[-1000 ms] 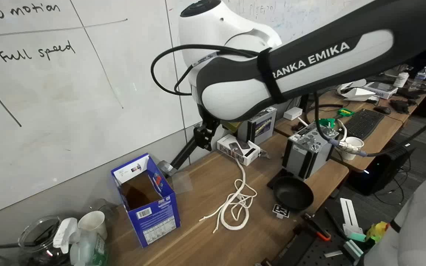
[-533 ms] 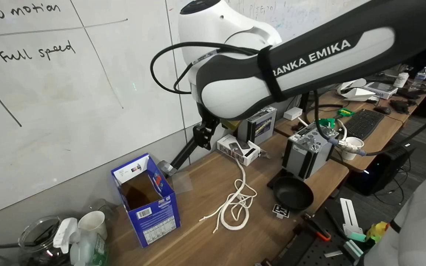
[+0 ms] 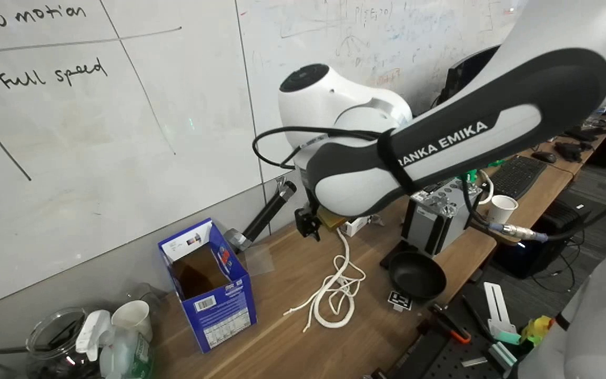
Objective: Pick up the ropes and put them into the blue box.
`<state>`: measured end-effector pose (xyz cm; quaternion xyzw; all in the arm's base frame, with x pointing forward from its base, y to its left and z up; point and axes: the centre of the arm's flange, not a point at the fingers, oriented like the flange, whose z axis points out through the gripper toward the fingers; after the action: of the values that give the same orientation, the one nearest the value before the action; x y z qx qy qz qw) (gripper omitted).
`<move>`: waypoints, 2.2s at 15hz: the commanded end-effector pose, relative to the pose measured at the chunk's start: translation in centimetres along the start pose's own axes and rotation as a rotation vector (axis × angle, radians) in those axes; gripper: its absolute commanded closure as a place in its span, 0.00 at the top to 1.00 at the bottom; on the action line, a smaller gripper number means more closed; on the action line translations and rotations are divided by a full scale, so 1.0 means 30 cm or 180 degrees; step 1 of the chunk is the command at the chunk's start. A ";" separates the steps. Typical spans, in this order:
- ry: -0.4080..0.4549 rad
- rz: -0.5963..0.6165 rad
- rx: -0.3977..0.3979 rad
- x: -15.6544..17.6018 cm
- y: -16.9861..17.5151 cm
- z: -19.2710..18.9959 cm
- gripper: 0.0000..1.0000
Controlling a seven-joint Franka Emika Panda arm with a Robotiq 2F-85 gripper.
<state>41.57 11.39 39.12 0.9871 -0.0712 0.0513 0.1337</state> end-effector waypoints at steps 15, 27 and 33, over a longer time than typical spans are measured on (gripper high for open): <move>-0.0523 0.3136 0.0293 0.069 0.172 0.911 1.00; -0.0417 0.3664 0.0232 0.134 0.032 1.180 1.00; -0.0410 0.3476 0.0201 0.105 0.019 1.206 1.00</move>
<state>47.32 0.89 5.41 0.7993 -0.5967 0.0479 0.0517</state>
